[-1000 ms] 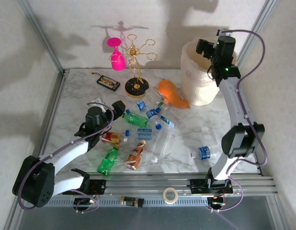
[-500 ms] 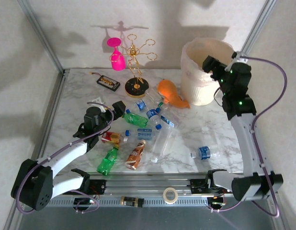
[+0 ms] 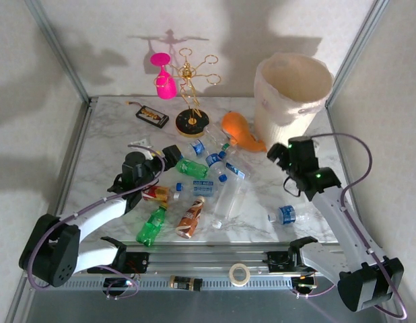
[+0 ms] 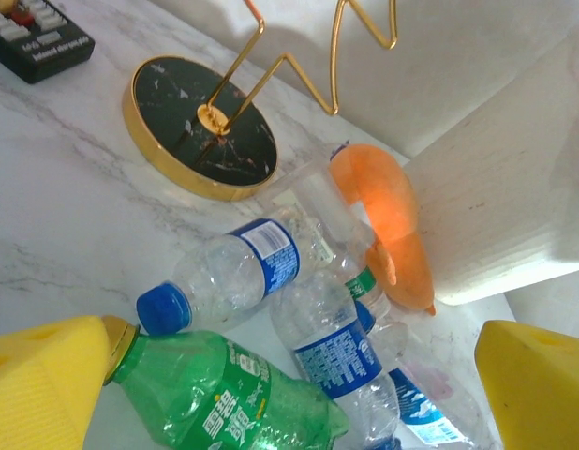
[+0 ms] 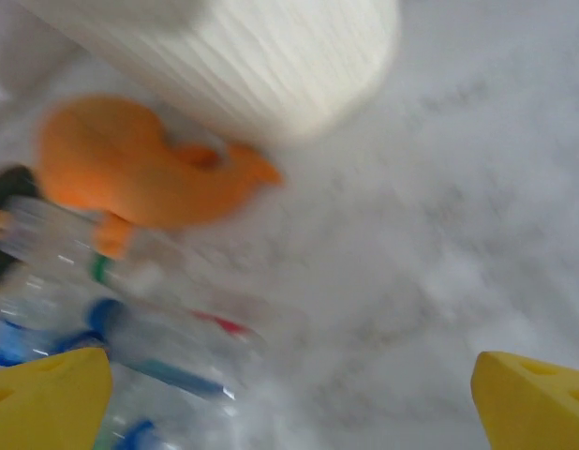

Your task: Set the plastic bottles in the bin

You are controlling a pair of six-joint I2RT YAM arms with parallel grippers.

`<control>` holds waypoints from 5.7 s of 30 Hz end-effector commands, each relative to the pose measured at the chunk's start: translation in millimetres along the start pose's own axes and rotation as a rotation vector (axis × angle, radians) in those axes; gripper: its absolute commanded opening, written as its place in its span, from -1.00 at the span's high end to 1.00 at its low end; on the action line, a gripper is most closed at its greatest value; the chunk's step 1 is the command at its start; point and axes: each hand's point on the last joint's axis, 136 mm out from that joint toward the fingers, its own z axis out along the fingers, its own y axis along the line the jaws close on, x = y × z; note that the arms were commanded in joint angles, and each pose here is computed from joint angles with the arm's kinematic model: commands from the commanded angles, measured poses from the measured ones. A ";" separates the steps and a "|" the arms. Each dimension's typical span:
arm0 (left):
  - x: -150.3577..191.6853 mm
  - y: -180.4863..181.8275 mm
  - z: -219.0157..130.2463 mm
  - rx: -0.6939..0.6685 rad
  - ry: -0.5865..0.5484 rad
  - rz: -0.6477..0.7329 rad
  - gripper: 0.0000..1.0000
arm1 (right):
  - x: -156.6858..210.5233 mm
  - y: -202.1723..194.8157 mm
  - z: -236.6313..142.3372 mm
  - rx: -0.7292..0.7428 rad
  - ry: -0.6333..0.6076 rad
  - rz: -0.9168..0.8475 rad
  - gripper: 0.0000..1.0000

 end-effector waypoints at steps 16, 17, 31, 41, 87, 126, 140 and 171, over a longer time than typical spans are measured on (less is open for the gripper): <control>20.7 5.5 2.8 -0.004 0.050 0.087 -0.99 | 86.0 -115.0 -15.2 0.474 0.172 0.295 -0.97; 21.3 6.8 2.4 -0.008 0.050 0.090 -0.99 | 90.0 -113.5 -12.0 0.464 0.190 0.296 -0.97; 15.5 10.3 -2.4 -0.030 0.018 0.082 -0.99 | 140.5 -124.6 25.5 0.399 0.321 0.383 -0.97; 15.0 13.7 -11.0 -0.041 0.000 0.067 -0.99 | 155.4 -128.0 48.2 0.374 0.345 0.378 -0.93; -2.3 1.7 -36.6 0.010 -0.078 -0.135 -0.99 | 7.3 92.5 -30.3 -0.667 -0.021 -0.004 0.25; 13.7 -1.8 -34.8 0.028 0.011 -0.041 -0.99 | -301.7 171.1 -11.2 -0.440 -0.686 -0.162 0.21; 2.1 2.4 -58.3 -0.008 -0.046 -0.031 -0.99 | -284.7 169.1 113.4 -0.271 -0.424 -0.257 0.00; -25.5 52.6 -68.9 -0.277 -0.165 0.021 -0.99 | -286.7 219.0 -33.7 -0.383 -0.622 -0.362 -0.98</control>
